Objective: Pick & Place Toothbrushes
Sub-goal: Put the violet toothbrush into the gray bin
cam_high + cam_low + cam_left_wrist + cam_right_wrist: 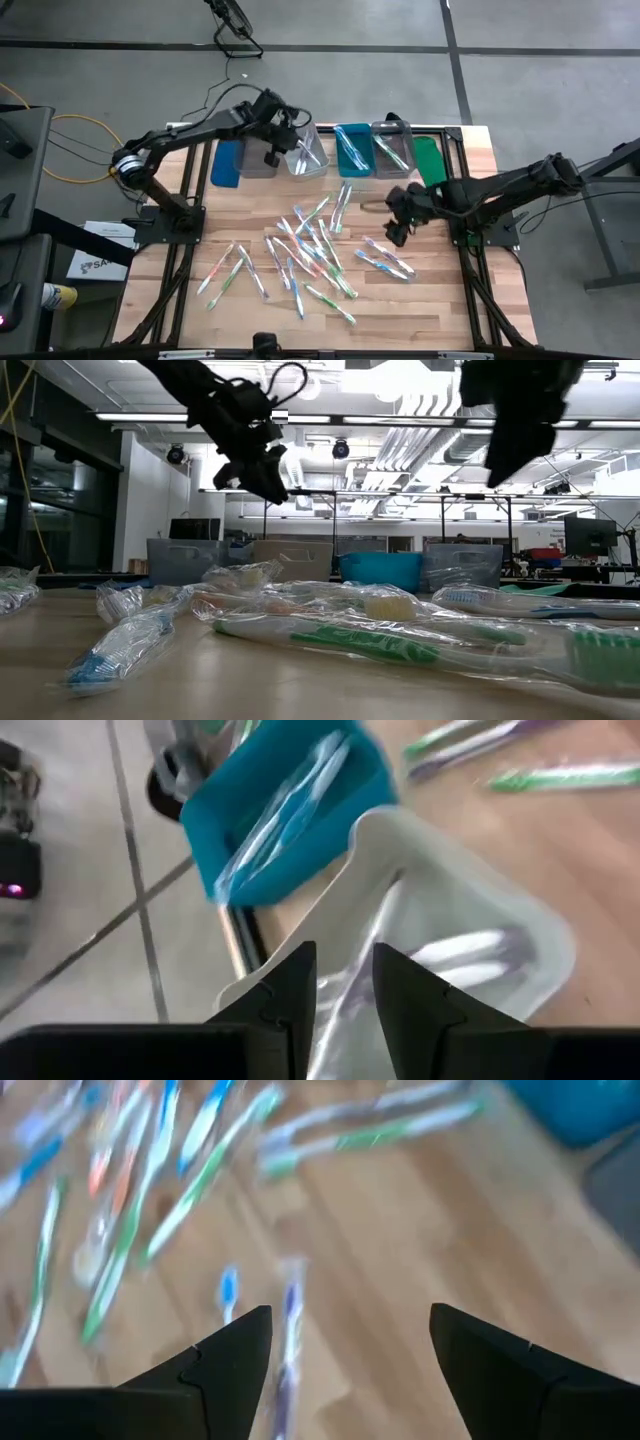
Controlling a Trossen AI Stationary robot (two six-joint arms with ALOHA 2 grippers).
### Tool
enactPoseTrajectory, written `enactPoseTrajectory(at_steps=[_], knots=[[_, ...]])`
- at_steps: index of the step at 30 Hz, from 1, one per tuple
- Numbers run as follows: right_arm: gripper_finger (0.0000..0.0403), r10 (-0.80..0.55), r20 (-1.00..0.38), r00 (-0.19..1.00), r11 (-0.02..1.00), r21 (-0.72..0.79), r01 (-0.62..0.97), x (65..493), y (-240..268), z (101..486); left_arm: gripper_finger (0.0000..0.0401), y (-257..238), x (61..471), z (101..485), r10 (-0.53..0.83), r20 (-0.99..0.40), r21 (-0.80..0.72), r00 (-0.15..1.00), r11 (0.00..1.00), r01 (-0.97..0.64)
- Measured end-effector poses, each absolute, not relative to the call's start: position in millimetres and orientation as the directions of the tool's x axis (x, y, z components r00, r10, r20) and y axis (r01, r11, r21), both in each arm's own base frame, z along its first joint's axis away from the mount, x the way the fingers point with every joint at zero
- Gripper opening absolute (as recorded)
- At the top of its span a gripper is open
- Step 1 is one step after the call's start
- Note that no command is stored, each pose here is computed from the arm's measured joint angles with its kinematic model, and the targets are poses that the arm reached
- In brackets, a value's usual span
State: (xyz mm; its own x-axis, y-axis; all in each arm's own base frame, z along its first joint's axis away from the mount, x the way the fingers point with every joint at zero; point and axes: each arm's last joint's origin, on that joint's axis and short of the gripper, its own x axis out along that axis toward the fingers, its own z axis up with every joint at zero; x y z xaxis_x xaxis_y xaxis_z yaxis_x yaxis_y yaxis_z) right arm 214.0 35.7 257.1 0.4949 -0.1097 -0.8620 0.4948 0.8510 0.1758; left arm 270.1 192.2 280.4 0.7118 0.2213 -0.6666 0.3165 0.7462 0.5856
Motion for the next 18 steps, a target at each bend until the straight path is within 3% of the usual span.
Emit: enactPoseTrajectory(at_steps=[9,18], knots=[[0.0265,-0.073,-0.928,0.365,0.886,0.107,0.45,224.0,79.8,224.0,0.0095,146.2,272.8,267.5,0.226,-0.532,0.679,0.816,0.69,0.252],[0.0265,-0.04,-0.976,0.213,0.804,0.095,0.587,235.0,101.4,187.0,0.0095,123.0,272.6,241.9,0.197,-0.45,0.703,0.871,0.68,0.209]])
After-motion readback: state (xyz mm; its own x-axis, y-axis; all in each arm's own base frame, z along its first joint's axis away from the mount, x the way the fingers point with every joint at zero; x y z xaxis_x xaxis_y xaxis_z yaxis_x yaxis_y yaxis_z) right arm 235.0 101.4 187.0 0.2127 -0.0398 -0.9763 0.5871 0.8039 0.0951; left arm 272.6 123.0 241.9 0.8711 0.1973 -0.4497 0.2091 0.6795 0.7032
